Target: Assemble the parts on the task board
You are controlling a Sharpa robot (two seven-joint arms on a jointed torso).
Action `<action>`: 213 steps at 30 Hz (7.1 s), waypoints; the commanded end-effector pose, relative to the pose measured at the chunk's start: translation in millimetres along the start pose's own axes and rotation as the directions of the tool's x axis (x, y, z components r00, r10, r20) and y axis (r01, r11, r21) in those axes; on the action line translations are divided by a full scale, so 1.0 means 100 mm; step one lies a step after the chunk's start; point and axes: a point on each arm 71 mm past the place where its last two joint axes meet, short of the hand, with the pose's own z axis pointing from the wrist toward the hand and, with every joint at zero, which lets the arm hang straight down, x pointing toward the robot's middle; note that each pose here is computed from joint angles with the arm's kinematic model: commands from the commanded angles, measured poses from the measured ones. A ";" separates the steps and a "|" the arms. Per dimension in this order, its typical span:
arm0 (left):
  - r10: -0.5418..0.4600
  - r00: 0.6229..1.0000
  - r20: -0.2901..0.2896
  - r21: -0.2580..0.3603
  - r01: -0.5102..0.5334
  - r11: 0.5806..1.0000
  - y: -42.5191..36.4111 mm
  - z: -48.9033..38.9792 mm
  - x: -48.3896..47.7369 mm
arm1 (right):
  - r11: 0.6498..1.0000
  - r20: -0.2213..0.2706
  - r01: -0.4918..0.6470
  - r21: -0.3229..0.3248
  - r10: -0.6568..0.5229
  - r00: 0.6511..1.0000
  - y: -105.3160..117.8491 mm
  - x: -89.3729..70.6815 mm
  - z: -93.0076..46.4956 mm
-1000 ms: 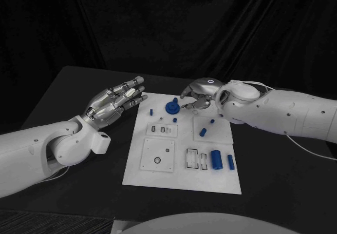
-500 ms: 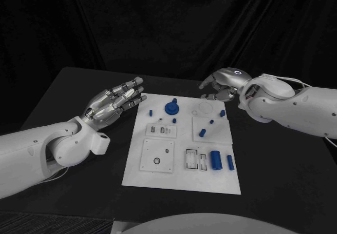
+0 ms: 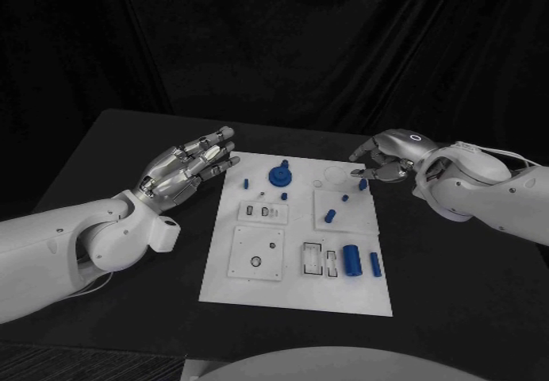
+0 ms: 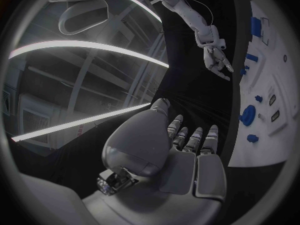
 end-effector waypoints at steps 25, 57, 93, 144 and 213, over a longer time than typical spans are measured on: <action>-0.013 1.000 0.002 0.018 0.013 1.000 0.037 -0.053 -0.009 | 0.993 -0.031 -0.026 0.117 0.030 0.999 -0.28 0.20 -0.14; -0.017 1.000 0.000 0.012 0.017 1.000 0.050 -0.060 -0.012 | 0.991 -0.107 -0.015 0.134 0.030 0.994 -0.32 0.40 -0.10; -0.021 1.000 -0.002 0.003 0.021 1.000 0.053 -0.077 -0.004 | 0.991 -0.121 -0.009 0.135 0.025 0.992 -0.30 0.45 -0.01; -0.029 0.999 -0.014 -0.010 0.029 1.000 0.086 -0.044 0.007 | 0.984 -0.125 -0.096 -0.153 0.077 0.989 1.11 0.19 0.39; -0.046 0.999 -0.021 -0.029 0.045 0.999 0.153 -0.060 0.022 | 0.968 -0.254 -0.101 -0.229 0.041 0.966 1.60 0.71 0.49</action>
